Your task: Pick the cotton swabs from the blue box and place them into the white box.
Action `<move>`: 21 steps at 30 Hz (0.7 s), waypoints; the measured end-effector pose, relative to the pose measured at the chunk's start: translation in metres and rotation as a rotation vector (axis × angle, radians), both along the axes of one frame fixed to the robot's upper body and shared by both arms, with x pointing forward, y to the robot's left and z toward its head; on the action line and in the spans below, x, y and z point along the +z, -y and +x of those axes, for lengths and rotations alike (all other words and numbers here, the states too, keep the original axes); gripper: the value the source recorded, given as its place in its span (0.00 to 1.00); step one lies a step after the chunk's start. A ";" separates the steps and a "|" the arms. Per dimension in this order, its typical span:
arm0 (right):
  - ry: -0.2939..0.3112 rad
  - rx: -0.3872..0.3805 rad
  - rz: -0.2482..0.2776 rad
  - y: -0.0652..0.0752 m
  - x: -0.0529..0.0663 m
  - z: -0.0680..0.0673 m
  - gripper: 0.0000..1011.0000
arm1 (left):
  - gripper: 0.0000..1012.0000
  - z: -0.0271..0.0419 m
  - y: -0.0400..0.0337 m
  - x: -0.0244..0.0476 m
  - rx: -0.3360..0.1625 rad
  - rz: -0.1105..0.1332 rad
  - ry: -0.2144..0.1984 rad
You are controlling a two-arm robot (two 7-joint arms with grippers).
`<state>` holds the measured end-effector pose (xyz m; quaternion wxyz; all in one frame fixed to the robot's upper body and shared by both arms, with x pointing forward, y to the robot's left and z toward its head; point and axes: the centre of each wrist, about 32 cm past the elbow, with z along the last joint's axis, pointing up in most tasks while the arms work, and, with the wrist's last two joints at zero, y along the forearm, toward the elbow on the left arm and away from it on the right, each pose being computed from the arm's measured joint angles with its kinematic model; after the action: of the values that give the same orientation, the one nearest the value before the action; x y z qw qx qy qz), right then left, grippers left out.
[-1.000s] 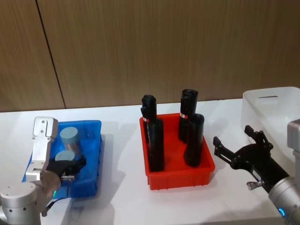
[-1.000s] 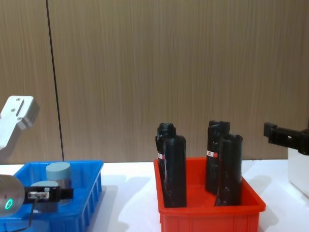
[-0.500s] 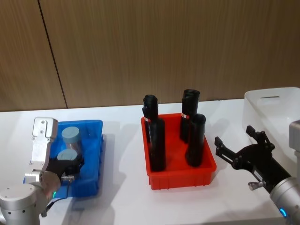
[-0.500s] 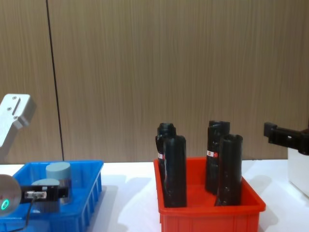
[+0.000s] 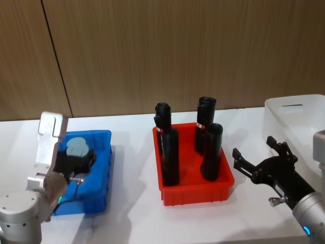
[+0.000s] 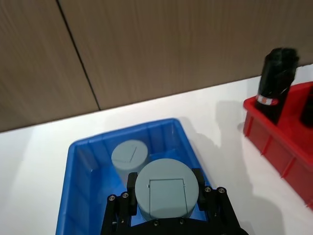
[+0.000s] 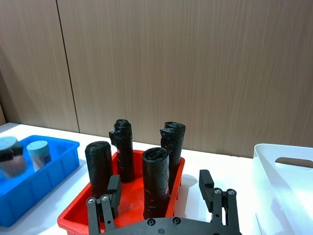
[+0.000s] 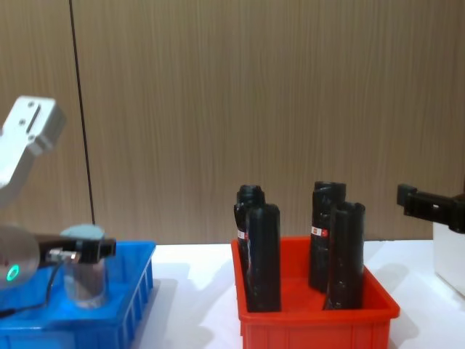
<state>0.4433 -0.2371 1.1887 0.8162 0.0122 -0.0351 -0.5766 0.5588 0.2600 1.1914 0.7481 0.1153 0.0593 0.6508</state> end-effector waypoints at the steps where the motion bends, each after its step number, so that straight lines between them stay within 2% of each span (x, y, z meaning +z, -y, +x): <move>1: 0.000 0.000 0.000 0.000 0.000 0.000 0.99 | 0.66 -0.0002 0.0004 0.0018 -0.008 0.003 0.009; 9: 0.000 0.000 0.000 0.000 0.000 0.000 0.99 | 0.66 -0.0033 0.0042 0.0222 -0.111 0.014 0.083; 13: 0.000 0.000 0.000 0.000 0.000 0.000 0.99 | 0.66 -0.0043 0.0051 0.0281 -0.153 0.014 0.100; 16: 0.000 0.000 0.000 0.000 0.000 0.000 0.99 | 0.66 -0.0056 0.0061 0.0351 -0.209 0.012 0.116; 21: 0.000 0.000 0.000 0.000 0.000 0.000 0.99 | 0.66 -0.0065 0.0072 0.0417 -0.276 0.004 0.128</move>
<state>0.4433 -0.2371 1.1887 0.8162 0.0122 -0.0351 -0.5766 0.5523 0.2528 1.2330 0.8325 0.0822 -0.0061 0.5478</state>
